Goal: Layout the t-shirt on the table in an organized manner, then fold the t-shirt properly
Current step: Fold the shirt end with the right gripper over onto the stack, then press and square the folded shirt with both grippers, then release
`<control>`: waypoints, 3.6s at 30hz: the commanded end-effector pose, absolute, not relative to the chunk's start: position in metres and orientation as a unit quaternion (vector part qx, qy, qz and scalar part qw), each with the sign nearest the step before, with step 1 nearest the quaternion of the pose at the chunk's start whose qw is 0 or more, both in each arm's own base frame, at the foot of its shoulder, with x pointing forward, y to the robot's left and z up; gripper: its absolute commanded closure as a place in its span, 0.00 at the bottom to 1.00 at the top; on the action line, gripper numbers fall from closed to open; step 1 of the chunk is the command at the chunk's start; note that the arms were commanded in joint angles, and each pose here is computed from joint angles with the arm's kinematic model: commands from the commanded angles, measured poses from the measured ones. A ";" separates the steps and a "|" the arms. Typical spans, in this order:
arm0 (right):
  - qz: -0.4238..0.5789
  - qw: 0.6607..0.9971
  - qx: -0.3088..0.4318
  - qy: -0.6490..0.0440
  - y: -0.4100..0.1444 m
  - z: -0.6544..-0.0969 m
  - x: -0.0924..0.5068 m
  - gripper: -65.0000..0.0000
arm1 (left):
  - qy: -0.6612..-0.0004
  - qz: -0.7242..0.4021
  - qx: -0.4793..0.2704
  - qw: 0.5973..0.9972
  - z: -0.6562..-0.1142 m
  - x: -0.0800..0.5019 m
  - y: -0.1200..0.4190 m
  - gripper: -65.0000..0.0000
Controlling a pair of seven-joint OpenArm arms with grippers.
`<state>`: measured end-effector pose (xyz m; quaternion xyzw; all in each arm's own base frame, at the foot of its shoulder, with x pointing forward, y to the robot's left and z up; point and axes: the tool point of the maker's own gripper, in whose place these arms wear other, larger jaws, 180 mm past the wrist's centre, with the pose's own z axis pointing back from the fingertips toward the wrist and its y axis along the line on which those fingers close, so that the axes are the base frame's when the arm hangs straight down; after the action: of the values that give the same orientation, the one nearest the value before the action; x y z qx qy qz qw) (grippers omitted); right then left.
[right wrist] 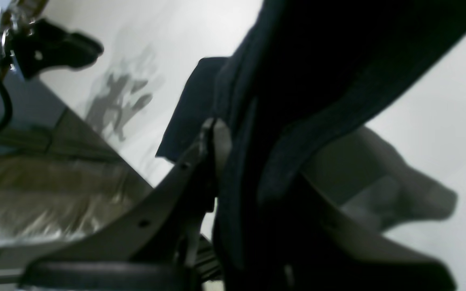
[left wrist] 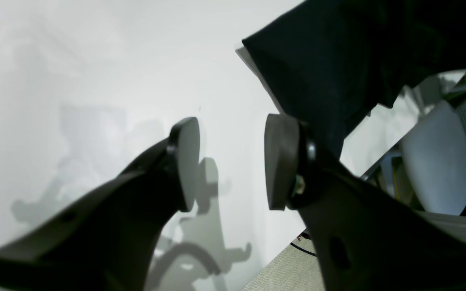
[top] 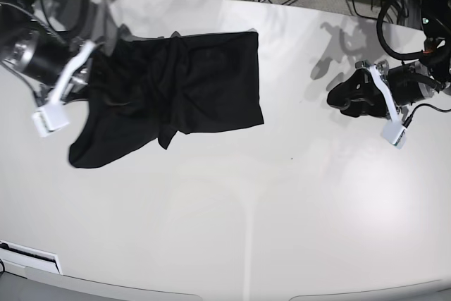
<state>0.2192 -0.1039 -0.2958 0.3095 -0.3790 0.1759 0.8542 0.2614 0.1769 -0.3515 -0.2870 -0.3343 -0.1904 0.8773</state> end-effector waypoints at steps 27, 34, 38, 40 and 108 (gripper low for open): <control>0.464 0.709 0.336 -0.412 0.107 -0.257 0.204 0.36 | -0.444 -0.178 -0.220 0.850 -0.266 0.309 0.250 0.58; 0.439 0.746 0.249 -0.433 0.066 -0.266 0.243 0.40 | -0.428 -0.185 -0.226 0.855 -0.258 0.302 0.258 0.99; 0.399 0.764 0.224 -0.455 0.036 -0.263 0.265 0.92 | -0.426 -0.194 -0.282 0.838 -0.255 0.293 0.237 1.00; 0.383 0.761 0.218 -0.476 0.025 -0.258 0.276 1.00 | -0.416 -0.203 -0.311 0.830 -0.255 0.289 0.223 1.00; 0.292 0.897 0.221 -0.248 -0.026 -0.385 0.265 1.00 | -0.285 -0.367 -0.185 0.866 -0.393 0.393 0.106 1.00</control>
<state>0.2552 -0.0274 -0.3963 0.2182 -0.2257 0.2915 0.9036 0.3786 0.1083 -0.4099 -0.1835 -0.2566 -0.3658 0.8756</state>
